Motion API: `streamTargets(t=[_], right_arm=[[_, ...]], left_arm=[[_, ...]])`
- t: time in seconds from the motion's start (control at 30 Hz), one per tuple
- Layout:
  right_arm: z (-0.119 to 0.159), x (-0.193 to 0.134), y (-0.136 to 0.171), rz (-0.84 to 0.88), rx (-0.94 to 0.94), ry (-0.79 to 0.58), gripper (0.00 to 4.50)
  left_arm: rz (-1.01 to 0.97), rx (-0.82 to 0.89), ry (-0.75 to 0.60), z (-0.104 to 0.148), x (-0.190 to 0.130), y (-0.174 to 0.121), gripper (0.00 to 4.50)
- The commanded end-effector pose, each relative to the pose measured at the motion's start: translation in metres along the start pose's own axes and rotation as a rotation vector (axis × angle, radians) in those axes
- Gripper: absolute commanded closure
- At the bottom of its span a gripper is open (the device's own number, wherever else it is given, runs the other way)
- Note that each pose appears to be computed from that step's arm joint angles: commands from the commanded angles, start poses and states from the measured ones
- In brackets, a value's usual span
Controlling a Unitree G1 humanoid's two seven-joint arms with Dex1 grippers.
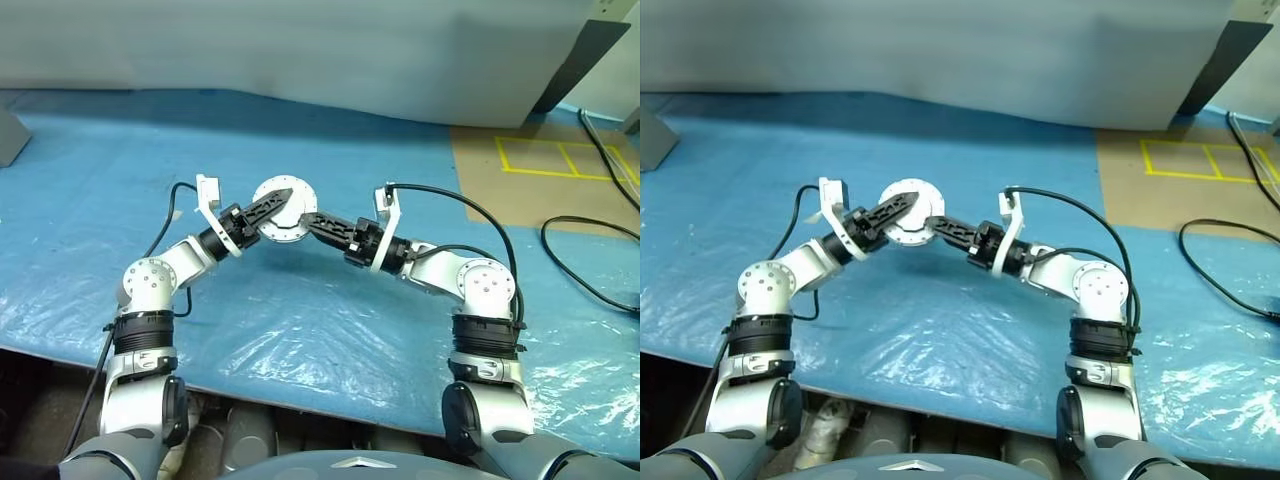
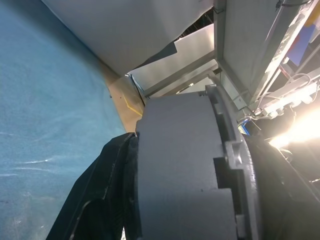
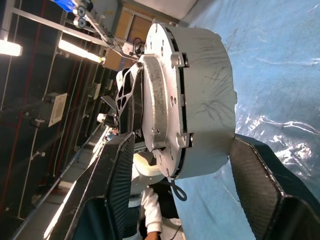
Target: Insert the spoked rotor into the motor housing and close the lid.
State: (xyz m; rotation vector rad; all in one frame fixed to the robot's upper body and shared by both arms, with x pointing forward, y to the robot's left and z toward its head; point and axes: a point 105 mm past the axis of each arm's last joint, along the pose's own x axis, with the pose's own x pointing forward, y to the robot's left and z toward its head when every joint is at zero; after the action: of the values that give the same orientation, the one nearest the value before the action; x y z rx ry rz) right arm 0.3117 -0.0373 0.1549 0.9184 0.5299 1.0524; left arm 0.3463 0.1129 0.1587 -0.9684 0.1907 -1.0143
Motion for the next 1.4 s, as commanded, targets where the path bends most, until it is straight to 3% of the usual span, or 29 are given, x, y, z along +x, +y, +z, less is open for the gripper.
streamTargets(t=[0.03,0.53,0.73,0.83,1.1,1.27,1.4], right_arm=[[0.008,0.003,0.025,0.116,-0.050,-0.018,1.72],[0.008,0.008,0.023,0.125,-0.041,-0.009,1.72],[0.008,0.009,0.022,0.120,-0.042,-0.005,1.72],[0.008,0.009,0.021,0.113,-0.049,-0.005,1.72],[0.009,0.008,0.020,0.099,-0.066,-0.008,1.72],[0.009,0.007,0.020,0.097,-0.068,-0.014,1.69],[0.009,0.007,0.020,0.099,-0.068,-0.019,1.69]], left_arm=[[0.018,0.038,-0.065,0.020,-0.006,-0.002,1.62],[0.181,0.165,-0.317,0.095,-0.060,0.009,1.62],[0.442,0.236,-0.473,0.136,-0.106,0.047,1.62],[0.597,0.227,-0.502,0.138,-0.127,0.075,1.62],[0.709,0.242,-0.479,0.129,-0.140,0.100,1.62],[0.920,0.273,-0.516,0.129,-0.177,0.116,0.01],[0.975,0.275,-0.592,0.140,-0.207,0.110,0.01]])
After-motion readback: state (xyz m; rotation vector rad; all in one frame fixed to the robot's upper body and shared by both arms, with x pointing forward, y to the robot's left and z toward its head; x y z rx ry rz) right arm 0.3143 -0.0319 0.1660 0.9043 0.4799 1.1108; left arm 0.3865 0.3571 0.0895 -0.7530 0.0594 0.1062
